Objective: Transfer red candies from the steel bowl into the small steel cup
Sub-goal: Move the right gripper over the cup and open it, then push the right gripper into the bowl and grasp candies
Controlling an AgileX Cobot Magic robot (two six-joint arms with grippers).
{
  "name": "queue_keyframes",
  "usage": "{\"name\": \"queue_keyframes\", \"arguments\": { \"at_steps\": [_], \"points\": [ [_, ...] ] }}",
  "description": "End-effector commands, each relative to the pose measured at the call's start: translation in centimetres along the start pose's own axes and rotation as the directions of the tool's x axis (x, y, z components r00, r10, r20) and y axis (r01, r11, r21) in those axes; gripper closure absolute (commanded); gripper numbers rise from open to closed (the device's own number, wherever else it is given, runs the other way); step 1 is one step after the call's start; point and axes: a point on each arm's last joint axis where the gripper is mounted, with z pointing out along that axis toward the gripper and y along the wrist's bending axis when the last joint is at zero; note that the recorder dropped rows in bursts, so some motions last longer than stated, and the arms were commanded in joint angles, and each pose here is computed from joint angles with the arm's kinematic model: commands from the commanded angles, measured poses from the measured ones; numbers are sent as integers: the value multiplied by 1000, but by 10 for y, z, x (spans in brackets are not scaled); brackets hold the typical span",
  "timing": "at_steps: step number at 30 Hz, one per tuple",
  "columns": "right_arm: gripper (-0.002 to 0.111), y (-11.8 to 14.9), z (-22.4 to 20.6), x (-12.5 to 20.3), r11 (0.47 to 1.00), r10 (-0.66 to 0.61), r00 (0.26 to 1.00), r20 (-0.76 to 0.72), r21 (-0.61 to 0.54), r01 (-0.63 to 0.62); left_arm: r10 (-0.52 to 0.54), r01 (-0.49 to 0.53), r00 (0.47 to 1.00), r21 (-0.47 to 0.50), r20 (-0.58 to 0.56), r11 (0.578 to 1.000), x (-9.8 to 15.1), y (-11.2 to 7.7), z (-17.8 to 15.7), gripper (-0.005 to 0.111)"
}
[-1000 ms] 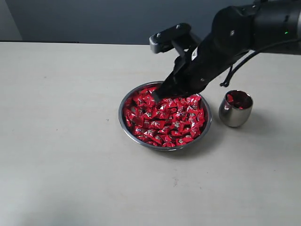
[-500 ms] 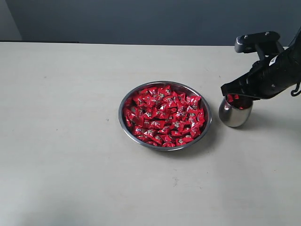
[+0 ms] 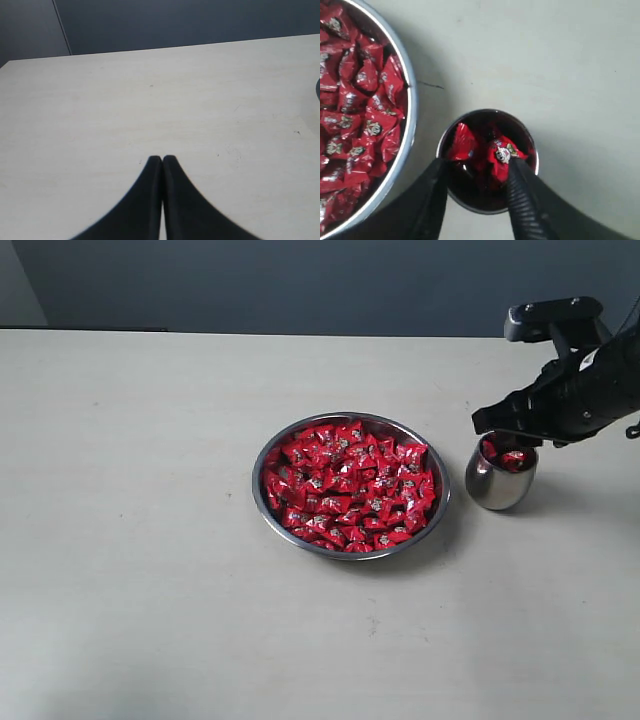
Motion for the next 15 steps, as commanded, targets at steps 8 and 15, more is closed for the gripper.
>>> {"name": "queue_keyframes", "arguments": {
  "at_steps": [8, 15],
  "points": [
    [69, 34, -69, 9, 989, 48, 996, 70, -142, -37, 2, -2, 1000, 6, 19, 1000, -3, 0, -1, 106],
    [69, 65, -87, 21, 973, -8, 995, 104, -229, 32, 2, -2, 1000, 6, 19, 1000, -3, 0, -1, 106]
  ]
}}
